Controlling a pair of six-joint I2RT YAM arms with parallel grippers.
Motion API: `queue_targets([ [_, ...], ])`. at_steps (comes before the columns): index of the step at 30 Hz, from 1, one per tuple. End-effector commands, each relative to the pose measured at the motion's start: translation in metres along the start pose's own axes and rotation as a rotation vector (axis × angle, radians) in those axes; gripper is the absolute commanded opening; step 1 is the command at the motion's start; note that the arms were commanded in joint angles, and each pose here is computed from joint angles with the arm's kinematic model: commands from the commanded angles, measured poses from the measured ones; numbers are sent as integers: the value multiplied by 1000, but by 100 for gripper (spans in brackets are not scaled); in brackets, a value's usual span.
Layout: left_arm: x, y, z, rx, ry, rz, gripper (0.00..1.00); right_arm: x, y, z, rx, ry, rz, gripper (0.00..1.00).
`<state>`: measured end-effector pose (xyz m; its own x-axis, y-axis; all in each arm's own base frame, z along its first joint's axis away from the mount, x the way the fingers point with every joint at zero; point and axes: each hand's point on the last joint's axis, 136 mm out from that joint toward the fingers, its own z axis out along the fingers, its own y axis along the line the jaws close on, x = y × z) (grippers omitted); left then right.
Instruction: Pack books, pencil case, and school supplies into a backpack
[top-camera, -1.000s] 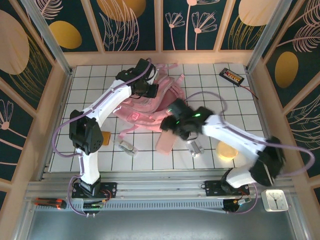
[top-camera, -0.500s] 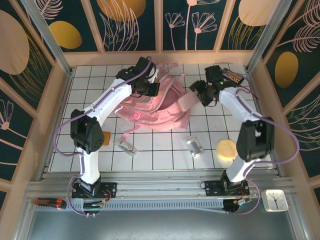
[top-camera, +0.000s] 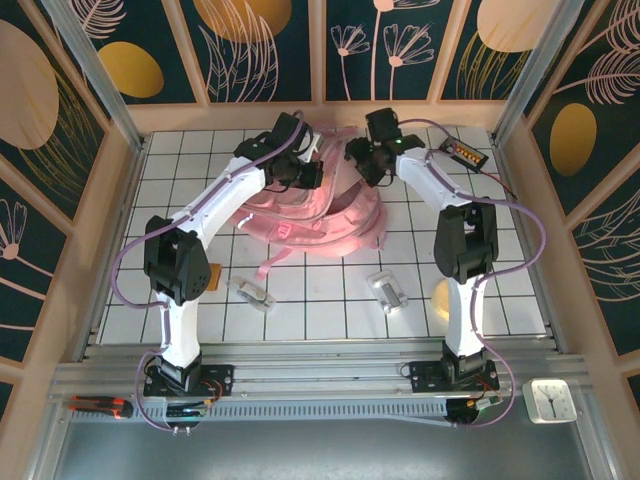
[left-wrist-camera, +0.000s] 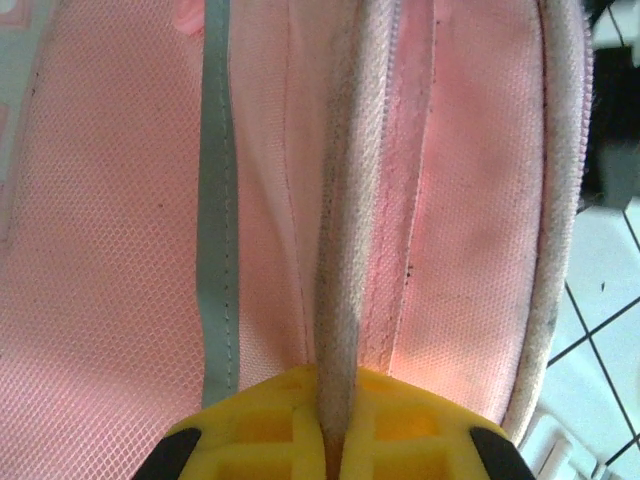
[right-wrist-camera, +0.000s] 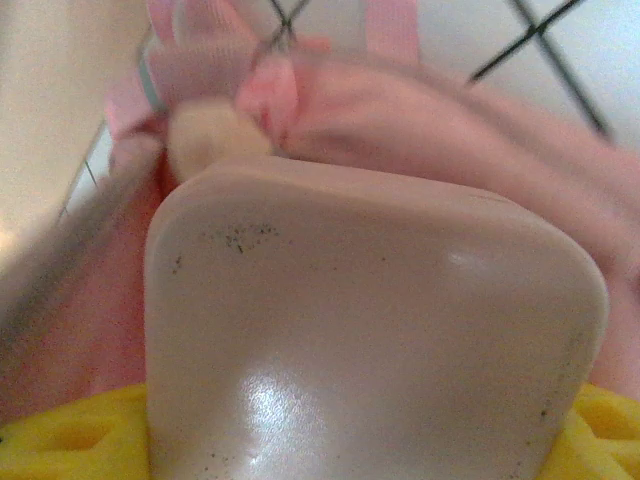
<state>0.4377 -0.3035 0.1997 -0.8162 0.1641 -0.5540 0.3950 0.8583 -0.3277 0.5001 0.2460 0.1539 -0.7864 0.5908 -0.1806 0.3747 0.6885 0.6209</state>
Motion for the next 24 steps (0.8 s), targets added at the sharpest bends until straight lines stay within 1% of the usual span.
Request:
queue_targets([
  [1,-30,-26,-11,94,-144,59,0,53,26,11,-99,150,-2,71],
  [3,-25,-22,-8,84,-135,63,0,67,31,9,-151,204,0,81],
  [4,-22,-21,-7,82,-129,67,0,72,31,6,-162,221,-8,88],
  [5,-19,-20,-6,80,-123,69,0,75,28,1,-165,230,-21,98],
  [9,-6,-13,-2,72,-105,74,0,73,18,-26,-163,215,-58,99],
  [17,14,1,6,68,-76,46,0,41,10,-89,-201,134,-71,99],
  [20,17,4,6,68,-70,41,0,23,-3,-100,-182,111,-73,99],
  [24,17,3,4,71,-66,42,0,0,-35,-93,-85,106,-101,99],
])
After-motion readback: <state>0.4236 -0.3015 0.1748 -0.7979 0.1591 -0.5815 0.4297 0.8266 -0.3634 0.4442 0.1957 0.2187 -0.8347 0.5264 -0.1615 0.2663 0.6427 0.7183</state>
